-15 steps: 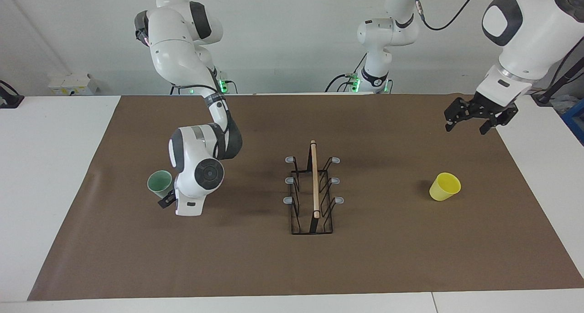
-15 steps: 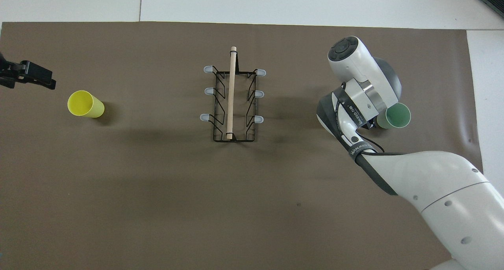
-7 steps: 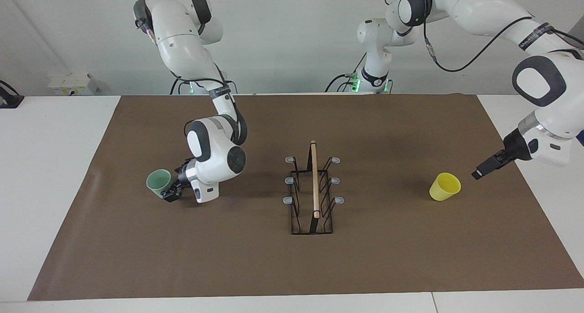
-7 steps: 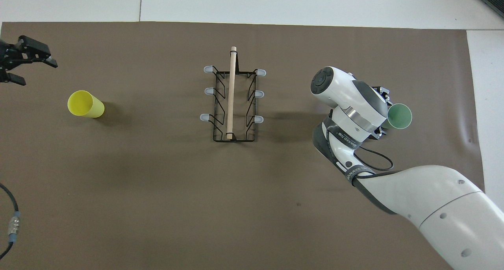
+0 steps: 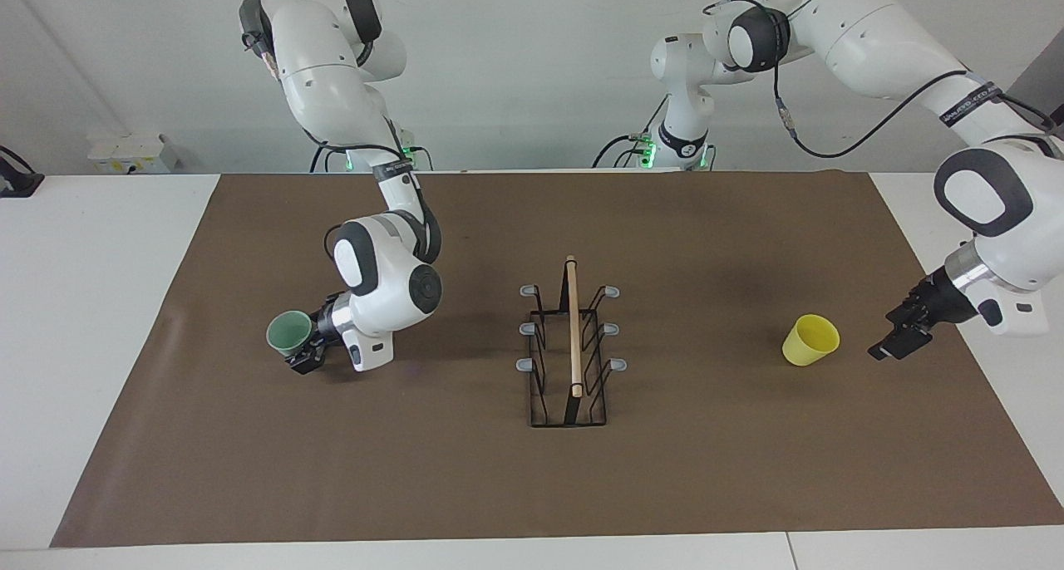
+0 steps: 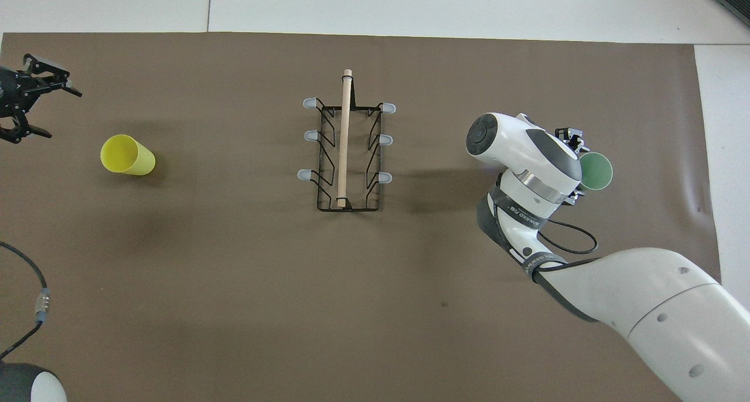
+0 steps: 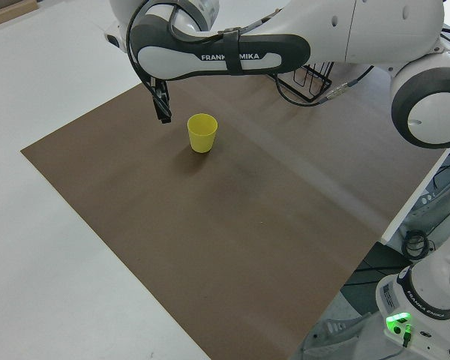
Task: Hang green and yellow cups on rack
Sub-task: 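Carry the green cup toward the rack while the left gripper grasps the yellow cup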
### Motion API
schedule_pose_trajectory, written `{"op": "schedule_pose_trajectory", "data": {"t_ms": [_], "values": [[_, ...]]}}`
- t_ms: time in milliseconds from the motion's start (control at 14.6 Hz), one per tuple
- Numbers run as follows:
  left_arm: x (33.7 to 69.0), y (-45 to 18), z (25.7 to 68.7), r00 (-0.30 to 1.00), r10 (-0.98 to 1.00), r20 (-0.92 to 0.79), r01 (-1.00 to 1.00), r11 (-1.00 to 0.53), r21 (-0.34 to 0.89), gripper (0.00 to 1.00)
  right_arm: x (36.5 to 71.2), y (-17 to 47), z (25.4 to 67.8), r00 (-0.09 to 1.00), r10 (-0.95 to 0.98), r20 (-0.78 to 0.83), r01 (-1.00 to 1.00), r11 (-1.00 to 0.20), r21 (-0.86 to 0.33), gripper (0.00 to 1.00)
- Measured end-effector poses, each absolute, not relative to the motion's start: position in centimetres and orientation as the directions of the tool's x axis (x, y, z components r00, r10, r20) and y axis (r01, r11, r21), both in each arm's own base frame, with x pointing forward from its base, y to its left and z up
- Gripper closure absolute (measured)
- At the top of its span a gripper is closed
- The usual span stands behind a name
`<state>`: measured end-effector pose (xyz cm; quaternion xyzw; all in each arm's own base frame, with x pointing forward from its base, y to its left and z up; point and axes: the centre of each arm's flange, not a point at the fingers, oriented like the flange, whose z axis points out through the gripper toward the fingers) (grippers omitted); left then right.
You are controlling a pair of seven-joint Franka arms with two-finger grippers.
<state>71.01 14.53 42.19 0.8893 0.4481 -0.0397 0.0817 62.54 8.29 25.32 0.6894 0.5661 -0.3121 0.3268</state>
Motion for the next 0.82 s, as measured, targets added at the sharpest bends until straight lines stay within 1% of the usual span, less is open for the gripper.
{"op": "schedule_pose_trajectory", "data": {"t_ms": [137,273,341,410,478,683,751,819], "values": [[70.8,16.0,40.2,0.516,0.837,-0.184,0.856,-0.496,0.144,0.00,62.2,8.0,24.7,0.141,0.555,-0.820,0.989,-0.118,0.091,0.00],[69.7,17.4,37.8,0.424,0.870,-0.251,0.905,-0.394,0.162,0.00,61.7,7.9,24.1,0.120,0.542,-0.832,0.992,-0.099,0.079,0.05],[69.2,18.0,37.0,0.374,0.882,-0.287,0.926,-0.334,0.179,0.00,61.6,7.9,24.0,0.116,0.540,-0.834,0.992,-0.096,0.076,0.14],[68.6,18.4,36.3,0.320,0.892,-0.320,0.944,-0.270,0.191,0.00,61.6,7.8,24.0,0.114,0.535,-0.837,0.993,-0.095,0.075,0.25],[68.0,18.7,35.8,0.252,0.901,-0.352,0.962,-0.195,0.189,0.00,61.6,7.8,24.0,0.114,0.533,-0.838,0.993,-0.094,0.076,0.30],[67.1,18.7,34.9,-0.008,0.900,-0.436,0.990,0.068,0.122,0.00,62.0,8.3,24.8,0.131,0.534,-0.835,0.991,-0.093,0.096,0.30],[66.8,18.7,34.2,-0.098,0.892,-0.442,0.984,0.154,0.091,0.00,62.5,8.9,25.9,0.155,0.529,-0.834,0.988,-0.098,0.121,0.30],[66.5,18.3,33.3,-0.158,0.882,-0.444,0.977,0.205,0.059,0.00,62.8,9.7,27.0,0.180,0.529,-0.829,0.984,-0.108,0.144,0.30]]}}
